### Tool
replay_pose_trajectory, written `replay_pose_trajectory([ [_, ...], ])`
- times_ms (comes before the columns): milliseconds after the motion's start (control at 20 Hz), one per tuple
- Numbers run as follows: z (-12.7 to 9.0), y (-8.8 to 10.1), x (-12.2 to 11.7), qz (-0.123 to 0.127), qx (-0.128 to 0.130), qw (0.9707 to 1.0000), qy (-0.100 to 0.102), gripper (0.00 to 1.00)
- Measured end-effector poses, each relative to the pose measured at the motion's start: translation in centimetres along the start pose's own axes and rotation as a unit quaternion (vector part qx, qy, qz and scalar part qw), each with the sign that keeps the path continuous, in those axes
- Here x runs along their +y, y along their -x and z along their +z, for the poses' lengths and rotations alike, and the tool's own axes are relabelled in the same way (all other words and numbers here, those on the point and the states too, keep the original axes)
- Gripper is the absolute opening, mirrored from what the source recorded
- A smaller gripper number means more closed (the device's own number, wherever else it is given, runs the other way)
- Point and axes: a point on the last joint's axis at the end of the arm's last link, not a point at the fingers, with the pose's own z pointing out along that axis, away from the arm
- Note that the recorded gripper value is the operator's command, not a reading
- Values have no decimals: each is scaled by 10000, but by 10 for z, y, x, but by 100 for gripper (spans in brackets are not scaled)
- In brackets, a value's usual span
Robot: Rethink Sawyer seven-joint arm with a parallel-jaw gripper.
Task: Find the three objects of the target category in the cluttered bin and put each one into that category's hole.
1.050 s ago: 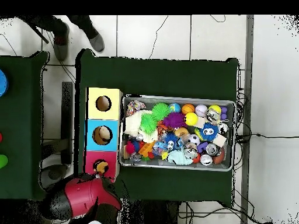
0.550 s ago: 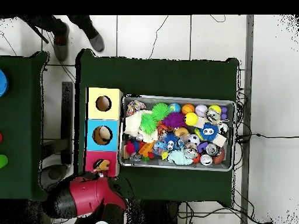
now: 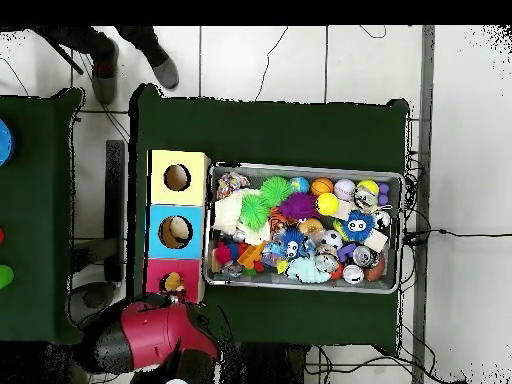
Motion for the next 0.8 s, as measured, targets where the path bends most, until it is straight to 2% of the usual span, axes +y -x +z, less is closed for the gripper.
replay_pose_trajectory([
  [800,3,2,-7,73,18,10000,9,100],
])
